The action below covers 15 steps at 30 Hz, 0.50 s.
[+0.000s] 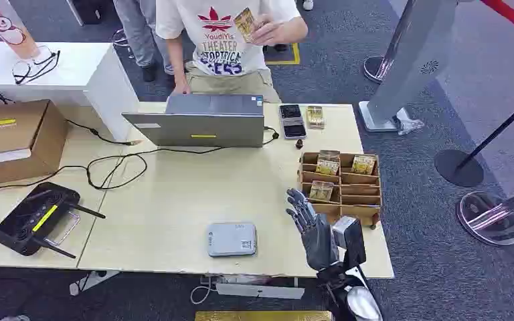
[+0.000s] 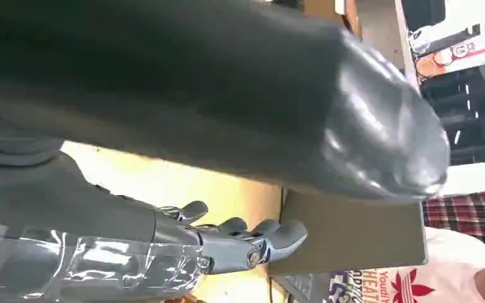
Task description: Pass the card to the sensor for recognition and then transmit it.
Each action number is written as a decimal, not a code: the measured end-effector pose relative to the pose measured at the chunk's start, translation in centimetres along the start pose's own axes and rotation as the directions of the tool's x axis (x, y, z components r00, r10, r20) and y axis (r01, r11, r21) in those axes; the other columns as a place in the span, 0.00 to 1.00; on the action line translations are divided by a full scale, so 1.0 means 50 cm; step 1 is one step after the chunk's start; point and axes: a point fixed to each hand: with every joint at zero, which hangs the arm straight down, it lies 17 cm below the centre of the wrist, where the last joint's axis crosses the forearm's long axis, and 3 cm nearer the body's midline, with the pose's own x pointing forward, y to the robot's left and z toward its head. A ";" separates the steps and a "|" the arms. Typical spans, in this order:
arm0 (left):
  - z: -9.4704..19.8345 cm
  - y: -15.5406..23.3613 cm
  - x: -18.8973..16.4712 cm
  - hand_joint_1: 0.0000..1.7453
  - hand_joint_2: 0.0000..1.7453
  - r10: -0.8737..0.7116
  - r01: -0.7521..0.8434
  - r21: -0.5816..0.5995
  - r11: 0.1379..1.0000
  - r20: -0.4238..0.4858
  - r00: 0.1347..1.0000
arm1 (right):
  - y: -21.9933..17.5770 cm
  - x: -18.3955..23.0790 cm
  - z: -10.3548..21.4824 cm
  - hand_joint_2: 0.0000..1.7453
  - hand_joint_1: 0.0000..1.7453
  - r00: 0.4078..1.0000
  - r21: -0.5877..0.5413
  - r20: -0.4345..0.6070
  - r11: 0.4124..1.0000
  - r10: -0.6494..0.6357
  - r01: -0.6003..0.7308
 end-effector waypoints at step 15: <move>0.000 0.001 0.001 0.00 0.00 0.006 -0.006 0.003 1.000 0.001 1.000 | -0.021 0.046 -0.042 1.00 0.00 0.894 -0.093 0.095 0.898 0.439 -0.431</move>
